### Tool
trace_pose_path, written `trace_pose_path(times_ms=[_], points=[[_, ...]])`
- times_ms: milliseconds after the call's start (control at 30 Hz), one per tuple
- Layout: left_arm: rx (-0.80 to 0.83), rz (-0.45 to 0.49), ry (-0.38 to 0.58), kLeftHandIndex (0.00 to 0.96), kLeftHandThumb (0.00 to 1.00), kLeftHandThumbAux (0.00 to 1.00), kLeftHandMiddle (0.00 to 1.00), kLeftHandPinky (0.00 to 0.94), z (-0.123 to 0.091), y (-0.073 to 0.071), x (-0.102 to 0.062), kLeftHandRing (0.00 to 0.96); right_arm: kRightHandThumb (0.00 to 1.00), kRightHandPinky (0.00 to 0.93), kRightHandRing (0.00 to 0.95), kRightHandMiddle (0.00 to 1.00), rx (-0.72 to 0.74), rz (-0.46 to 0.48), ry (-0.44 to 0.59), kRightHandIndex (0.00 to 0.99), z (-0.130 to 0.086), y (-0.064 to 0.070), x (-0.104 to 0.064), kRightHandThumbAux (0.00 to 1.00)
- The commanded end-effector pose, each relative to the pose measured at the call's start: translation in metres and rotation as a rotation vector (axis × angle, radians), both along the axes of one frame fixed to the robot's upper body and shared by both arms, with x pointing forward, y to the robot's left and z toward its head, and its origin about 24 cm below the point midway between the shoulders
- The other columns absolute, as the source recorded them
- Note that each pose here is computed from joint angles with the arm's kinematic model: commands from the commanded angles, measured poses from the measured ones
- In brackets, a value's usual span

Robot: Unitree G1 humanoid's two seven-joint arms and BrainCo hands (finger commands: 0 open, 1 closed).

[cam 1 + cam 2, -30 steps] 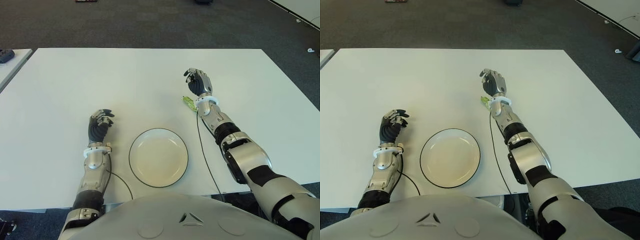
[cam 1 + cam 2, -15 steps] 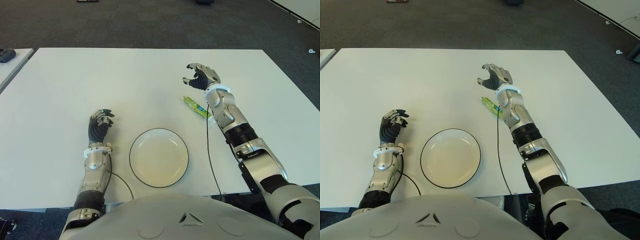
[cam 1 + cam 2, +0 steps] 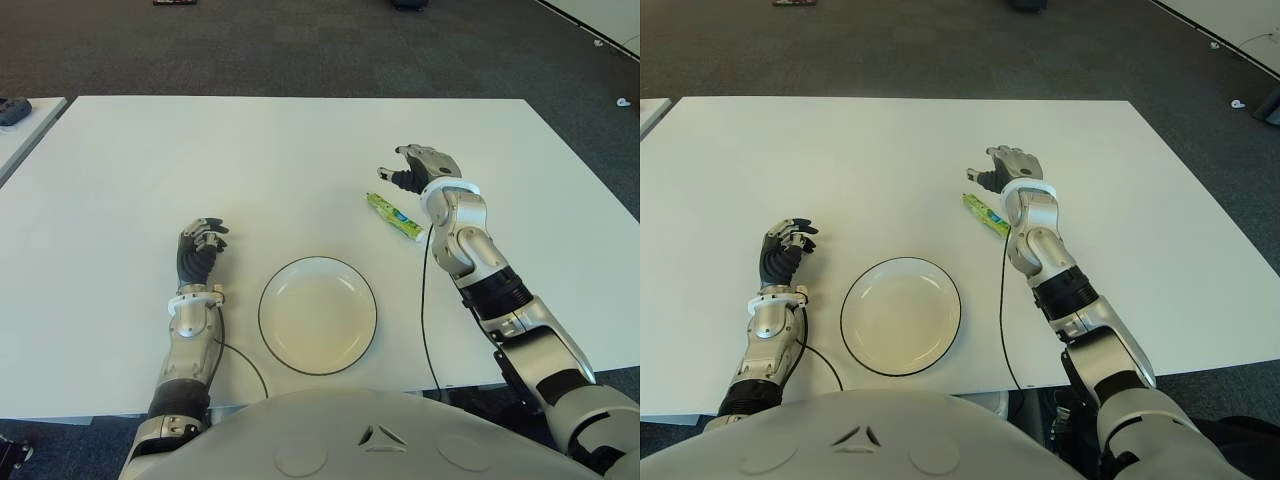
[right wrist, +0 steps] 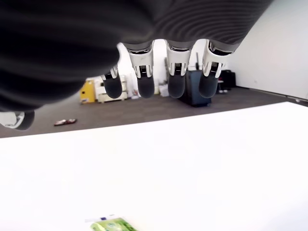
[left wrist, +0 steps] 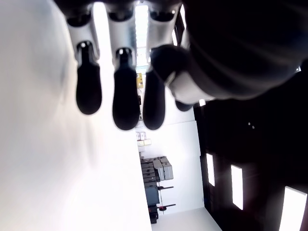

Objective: Put the toothpaste on the table into the plate.

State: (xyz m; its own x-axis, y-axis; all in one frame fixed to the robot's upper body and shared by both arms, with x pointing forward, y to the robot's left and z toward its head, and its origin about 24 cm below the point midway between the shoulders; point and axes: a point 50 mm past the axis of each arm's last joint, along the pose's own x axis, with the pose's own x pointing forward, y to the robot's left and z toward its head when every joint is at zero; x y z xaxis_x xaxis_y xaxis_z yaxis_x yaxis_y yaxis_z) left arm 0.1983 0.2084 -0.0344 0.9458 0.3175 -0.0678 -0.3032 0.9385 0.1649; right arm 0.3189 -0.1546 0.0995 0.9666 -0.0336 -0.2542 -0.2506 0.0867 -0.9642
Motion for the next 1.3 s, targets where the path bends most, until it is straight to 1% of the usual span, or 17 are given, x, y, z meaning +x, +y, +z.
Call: trace_pose_path(times_ms=[33,433,533,667,767,900,1033,1167,1300], points=[[-0.009,-0.005,0.048,0.407,0.835,0.679,0.492,0.592,-0.009,-0.006,-0.003,0.617,0.419,0.000,0.000,0.000,0.017,-0.048,0.012,0.000,-0.006,-0.006,-0.007,0.111],[-0.019,-0.032,0.013,0.403,0.834,0.679,0.501,0.614,-0.009,-0.008,-0.003,0.634,0.461,0.000,0.000,0.000,0.075,-0.149,0.015,0.000,-0.024,-0.017,-0.023,0.106],[-0.022,-0.030,0.004,0.403,0.834,0.680,0.499,0.607,-0.010,-0.008,-0.004,0.630,0.470,0.000,0.000,0.000,0.085,-0.180,0.030,0.000,-0.033,-0.020,-0.028,0.109],[-0.022,-0.024,0.001,0.403,0.834,0.680,0.494,0.601,-0.011,-0.008,-0.004,0.621,0.487,0.000,0.000,0.000,0.083,-0.204,0.052,0.000,-0.041,-0.021,-0.032,0.114],[-0.022,-0.021,0.002,0.404,0.834,0.680,0.492,0.601,-0.011,-0.008,-0.004,0.618,0.496,0.000,0.000,0.000,0.079,-0.213,0.061,0.000,-0.044,-0.022,-0.033,0.117],[-0.007,-0.021,0.007,0.406,0.834,0.680,0.490,0.606,-0.011,-0.009,-0.004,0.618,0.507,0.000,0.000,0.000,0.057,-0.232,0.105,0.000,-0.056,-0.022,-0.037,0.119],[-0.002,-0.024,0.005,0.409,0.835,0.680,0.489,0.614,-0.011,-0.009,-0.004,0.621,0.509,0.000,0.000,0.000,0.050,-0.239,0.121,0.000,-0.061,-0.021,-0.039,0.118],[0.005,-0.024,0.010,0.409,0.835,0.679,0.490,0.615,-0.011,-0.008,-0.003,0.624,0.514,0.000,0.000,0.000,0.035,-0.243,0.151,0.000,-0.074,-0.020,-0.042,0.121],[0.008,-0.023,0.015,0.410,0.835,0.679,0.490,0.615,-0.011,-0.007,-0.003,0.626,0.520,0.000,0.000,0.000,0.033,-0.247,0.171,0.000,-0.080,-0.016,-0.044,0.127]])
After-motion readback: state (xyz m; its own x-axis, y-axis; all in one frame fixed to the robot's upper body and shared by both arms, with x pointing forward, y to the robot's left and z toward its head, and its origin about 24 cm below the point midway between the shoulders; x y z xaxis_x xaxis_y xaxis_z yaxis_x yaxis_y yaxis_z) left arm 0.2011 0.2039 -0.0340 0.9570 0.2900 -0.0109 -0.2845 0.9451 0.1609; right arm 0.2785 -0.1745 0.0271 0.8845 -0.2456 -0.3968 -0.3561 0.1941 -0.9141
